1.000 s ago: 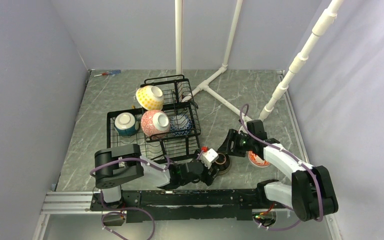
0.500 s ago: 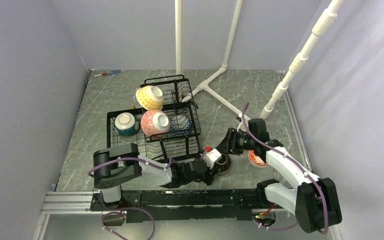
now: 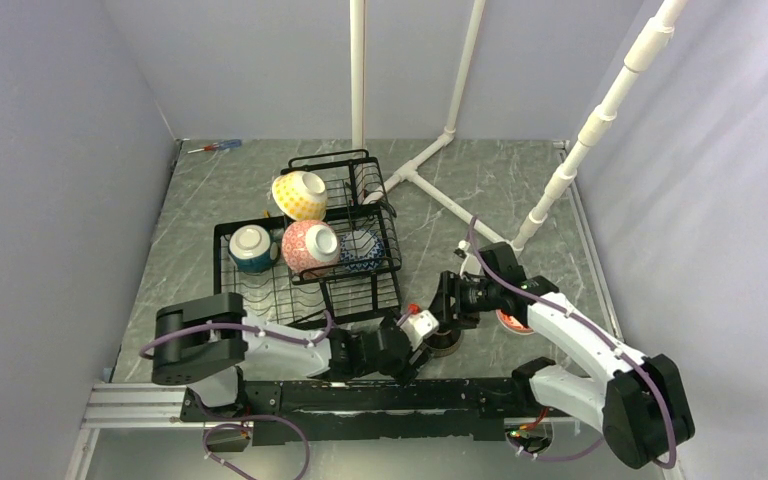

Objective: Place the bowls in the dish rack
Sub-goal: Pick up the bowl from the center of the board.

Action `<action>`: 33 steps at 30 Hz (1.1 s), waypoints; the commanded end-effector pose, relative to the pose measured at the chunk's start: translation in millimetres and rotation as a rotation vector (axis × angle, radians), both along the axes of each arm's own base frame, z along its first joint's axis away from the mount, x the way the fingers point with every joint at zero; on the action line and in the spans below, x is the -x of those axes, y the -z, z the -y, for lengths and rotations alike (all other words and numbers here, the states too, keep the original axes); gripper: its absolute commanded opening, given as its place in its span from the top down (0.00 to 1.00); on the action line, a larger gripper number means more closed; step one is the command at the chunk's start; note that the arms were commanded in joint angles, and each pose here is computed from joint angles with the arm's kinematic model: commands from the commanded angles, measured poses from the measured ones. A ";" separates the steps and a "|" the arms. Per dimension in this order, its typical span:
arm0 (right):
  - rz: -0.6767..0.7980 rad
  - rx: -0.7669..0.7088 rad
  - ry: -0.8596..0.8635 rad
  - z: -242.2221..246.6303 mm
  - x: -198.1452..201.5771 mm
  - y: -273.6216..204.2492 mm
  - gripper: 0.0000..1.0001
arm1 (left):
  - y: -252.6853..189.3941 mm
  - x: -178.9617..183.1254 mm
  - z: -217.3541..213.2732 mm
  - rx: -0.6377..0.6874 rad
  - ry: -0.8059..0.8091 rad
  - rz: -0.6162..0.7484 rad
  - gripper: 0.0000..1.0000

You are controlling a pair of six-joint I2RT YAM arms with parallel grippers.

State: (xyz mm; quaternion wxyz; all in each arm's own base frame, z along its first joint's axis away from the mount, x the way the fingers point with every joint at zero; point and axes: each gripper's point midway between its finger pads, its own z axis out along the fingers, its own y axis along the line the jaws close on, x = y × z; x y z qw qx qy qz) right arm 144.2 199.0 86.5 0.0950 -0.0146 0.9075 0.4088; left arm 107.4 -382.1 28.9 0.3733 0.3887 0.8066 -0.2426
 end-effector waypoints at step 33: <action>0.294 0.312 0.230 49.5 -49.9 -15.3 0.21 | -26.7 45.3 -65.1 0.228 -0.242 -0.342 0.19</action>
